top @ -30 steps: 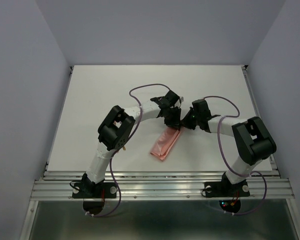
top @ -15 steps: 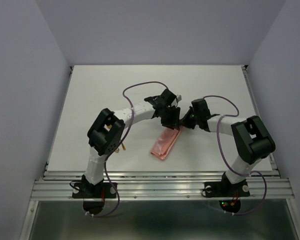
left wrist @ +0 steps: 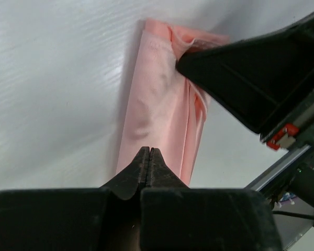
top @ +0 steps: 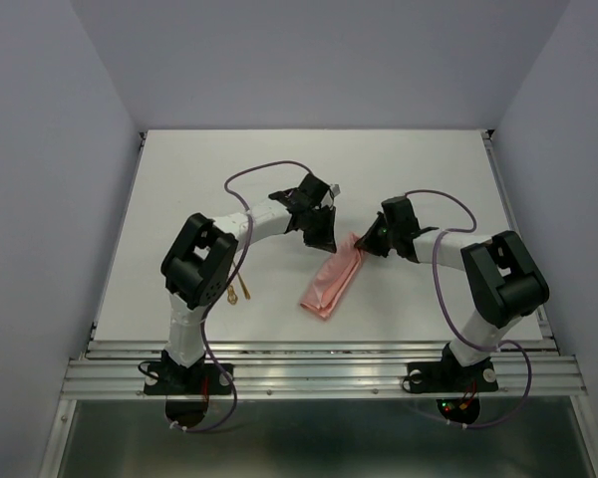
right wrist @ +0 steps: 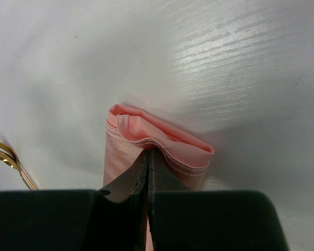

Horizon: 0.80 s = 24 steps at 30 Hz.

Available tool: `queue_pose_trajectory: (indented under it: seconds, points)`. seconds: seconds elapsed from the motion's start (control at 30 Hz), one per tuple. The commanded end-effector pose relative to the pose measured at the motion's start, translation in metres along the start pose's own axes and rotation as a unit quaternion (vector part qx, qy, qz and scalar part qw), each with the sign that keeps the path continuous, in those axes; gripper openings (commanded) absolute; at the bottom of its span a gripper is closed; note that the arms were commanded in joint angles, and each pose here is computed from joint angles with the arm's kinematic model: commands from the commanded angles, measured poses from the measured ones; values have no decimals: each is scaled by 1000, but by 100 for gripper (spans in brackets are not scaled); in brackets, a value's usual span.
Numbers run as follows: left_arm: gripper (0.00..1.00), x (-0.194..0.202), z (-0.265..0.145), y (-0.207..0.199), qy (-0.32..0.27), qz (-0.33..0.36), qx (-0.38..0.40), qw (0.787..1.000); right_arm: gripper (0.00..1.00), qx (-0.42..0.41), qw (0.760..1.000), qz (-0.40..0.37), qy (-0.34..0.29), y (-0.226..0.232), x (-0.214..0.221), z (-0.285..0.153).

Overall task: Fold the napkin into a case and place the utensils inside
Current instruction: Stuff the top corner of the smaller-rectangle-folded napkin into the folded napkin.

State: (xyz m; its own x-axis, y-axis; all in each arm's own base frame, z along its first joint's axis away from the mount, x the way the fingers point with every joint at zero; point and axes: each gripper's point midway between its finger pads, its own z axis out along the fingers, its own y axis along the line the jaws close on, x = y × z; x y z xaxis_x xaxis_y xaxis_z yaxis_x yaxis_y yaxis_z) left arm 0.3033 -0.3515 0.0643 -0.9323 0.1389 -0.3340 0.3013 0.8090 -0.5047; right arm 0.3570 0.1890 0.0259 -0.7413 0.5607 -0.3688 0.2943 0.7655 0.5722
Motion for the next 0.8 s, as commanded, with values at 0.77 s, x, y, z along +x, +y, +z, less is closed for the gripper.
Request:
queue_pose_trajectory:
  seconds: [0.77]
  points:
    - [0,14,48,-44,49,34,74,995,6,43,999,-9,8,-17,3,-6]
